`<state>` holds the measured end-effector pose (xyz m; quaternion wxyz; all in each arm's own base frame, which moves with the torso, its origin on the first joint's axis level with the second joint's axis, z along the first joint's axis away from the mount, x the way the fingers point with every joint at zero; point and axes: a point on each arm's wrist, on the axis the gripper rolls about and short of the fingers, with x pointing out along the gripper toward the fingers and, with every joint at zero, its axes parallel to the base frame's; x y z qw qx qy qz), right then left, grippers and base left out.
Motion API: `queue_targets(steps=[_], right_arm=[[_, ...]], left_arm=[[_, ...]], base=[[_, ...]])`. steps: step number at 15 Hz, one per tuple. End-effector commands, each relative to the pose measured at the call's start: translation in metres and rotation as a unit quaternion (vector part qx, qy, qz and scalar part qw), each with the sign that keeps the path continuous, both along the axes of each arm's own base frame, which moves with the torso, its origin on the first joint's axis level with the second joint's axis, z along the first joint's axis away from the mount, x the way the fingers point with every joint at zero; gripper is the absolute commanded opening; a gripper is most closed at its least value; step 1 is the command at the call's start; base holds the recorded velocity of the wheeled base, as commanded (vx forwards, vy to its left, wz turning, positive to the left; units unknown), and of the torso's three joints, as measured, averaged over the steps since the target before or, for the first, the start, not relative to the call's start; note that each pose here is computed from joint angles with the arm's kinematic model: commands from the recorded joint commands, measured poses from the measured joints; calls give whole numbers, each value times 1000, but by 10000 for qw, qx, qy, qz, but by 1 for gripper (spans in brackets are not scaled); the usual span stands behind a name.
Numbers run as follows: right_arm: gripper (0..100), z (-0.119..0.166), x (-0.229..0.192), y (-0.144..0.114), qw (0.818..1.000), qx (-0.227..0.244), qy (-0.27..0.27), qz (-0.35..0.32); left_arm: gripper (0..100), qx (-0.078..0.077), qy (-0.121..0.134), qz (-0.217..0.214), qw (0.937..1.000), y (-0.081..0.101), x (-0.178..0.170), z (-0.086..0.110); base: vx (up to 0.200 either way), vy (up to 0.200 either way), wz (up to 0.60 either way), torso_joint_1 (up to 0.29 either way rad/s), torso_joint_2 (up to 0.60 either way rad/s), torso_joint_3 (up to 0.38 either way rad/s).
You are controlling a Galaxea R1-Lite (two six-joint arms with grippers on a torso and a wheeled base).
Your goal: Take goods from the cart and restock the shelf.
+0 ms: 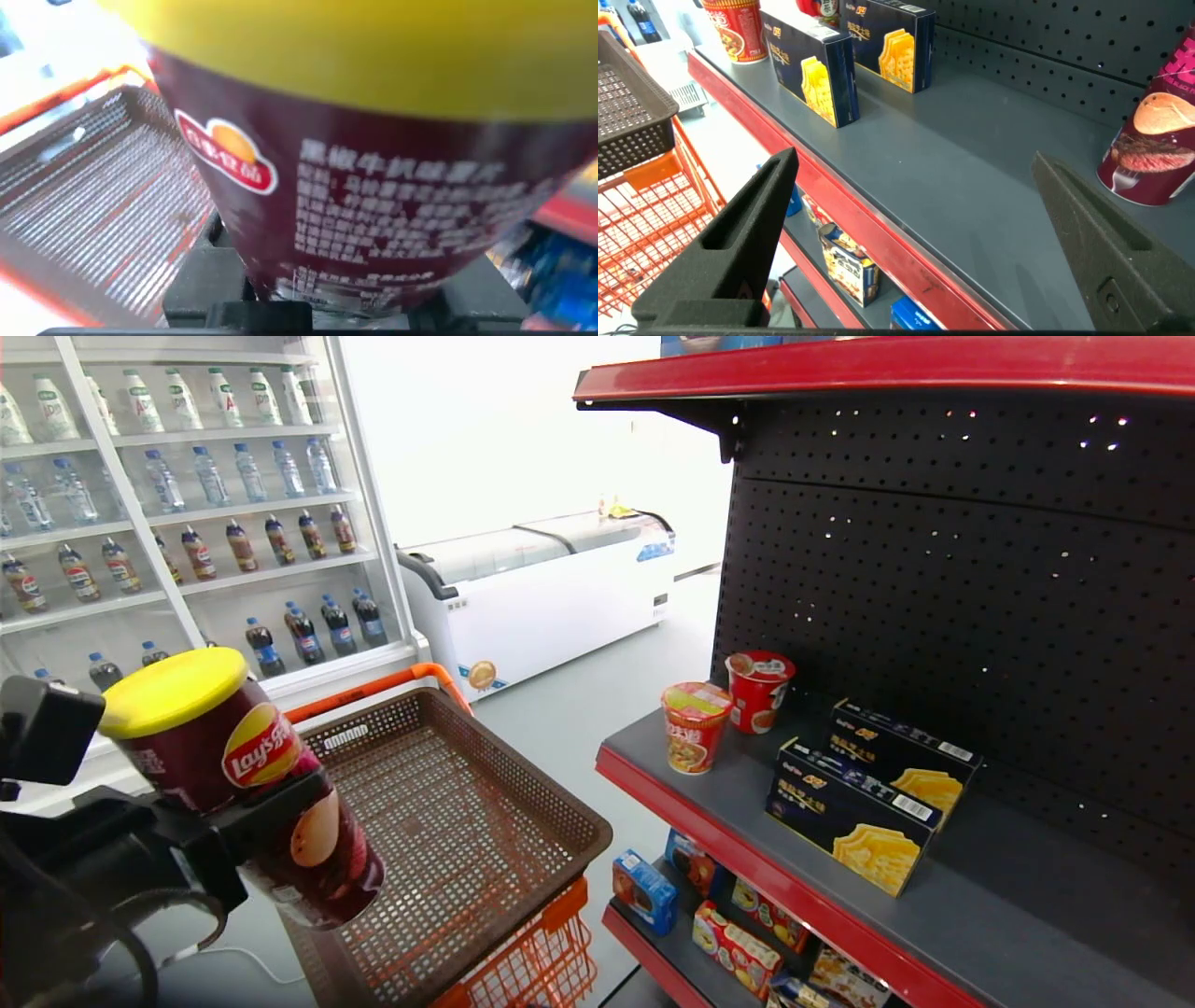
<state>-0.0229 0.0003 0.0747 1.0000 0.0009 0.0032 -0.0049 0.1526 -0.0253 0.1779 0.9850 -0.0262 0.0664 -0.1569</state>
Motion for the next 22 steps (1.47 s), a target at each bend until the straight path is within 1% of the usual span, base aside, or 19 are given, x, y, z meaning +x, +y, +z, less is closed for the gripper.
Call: queue_targets(steps=[1, 3, 4, 5, 6, 7, 8, 9, 11, 13, 14, 15, 16, 17, 18, 22], right_arm=[[100, 0, 0, 0, 10000, -1, 6, 3], [100, 0, 0, 0, 10000, -1, 6, 3], [100, 0, 0, 0, 10000, -1, 6, 3], [100, 0, 0, 0, 10000, -1, 6, 3], [100, 0, 0, 0, 10000, -1, 6, 3], [100, 0, 0, 0, 10000, -1, 6, 3], [100, 0, 0, 0, 10000, -1, 6, 3], [100, 0, 0, 0, 10000, -1, 6, 3], [100, 0, 0, 0, 10000, -1, 6, 3], [100, 0, 0, 0, 10000, -1, 6, 3], [100, 0, 0, 0, 10000, -8, 7, 3], [100, 0, 0, 0, 10000, -8, 7, 18], [100, 0, 0, 0, 10000, -8, 14, 18], [100, 0, 0, 0, 10000, -1, 6, 18], [100, 0, 0, 0, 10000, -8, 14, 18], [100, 0, 0, 0, 10000, -8, 14, 18]], left_arm=[[0, 107, -292, 16, 9995, 4, -30, 2], [0, 90, -358, -13, 9993, 5, -45, 0], [0, 111, -260, 46, 9996, 7, -55, -2], [0, 126, -214, 114, 9996, 9, -63, -2], [0, 124, -234, 230, 9994, 10, -68, -2], [0, 105, -276, 255, 9992, 11, -70, 0], [0, 49, -450, 229, 9987, 11, -74, 6], [0, 30, -516, 222, 9984, 11, -75, 9], [0, 29, -618, 238, 9978, 11, -75, 15], [0, 30, -626, 276, 9977, 12, -75, 14], [0, 43, -630, 260, 9977, 12, -76, 14], [0, 88, -636, 249, 9976, 12, -76, 14], [0, 180, -640, 243, 9975, 12, -76, 14], [0, 361, -479, 239, 9979, 12, -76, 10], [0, 393, -425, 234, 9980, 12, -77, 9], [0, 378, -461, 221, 9980, 12, -78, 10]], base=[[0, 0, 0, 0, 0, 0], [0, 0, 0, 0, 0, 0], [0, 0, 0, 0, 0, 0], [0, 0, 0, 0, 0, 0], [0, 0, 0, 0, 0, 0], [0, 0, 0, 0, 0, 0], [0, 0, 0, 0, 0, 0], [0, 0, 0, 0, 0, 0], [0, 0, 0, 0, 0, 0], [0, 0, 0, 0, 0, 0], [0, 0, 0, 0, 0, 0], [0, 0, 0, 0, 0, 0], [0, 0, 0, 0, 0, 0], [0, 0, -600, -2, 2, -2], [0, 0, -600, 2, 2, 7], [0, 0, -600, 5, 1, 6]])
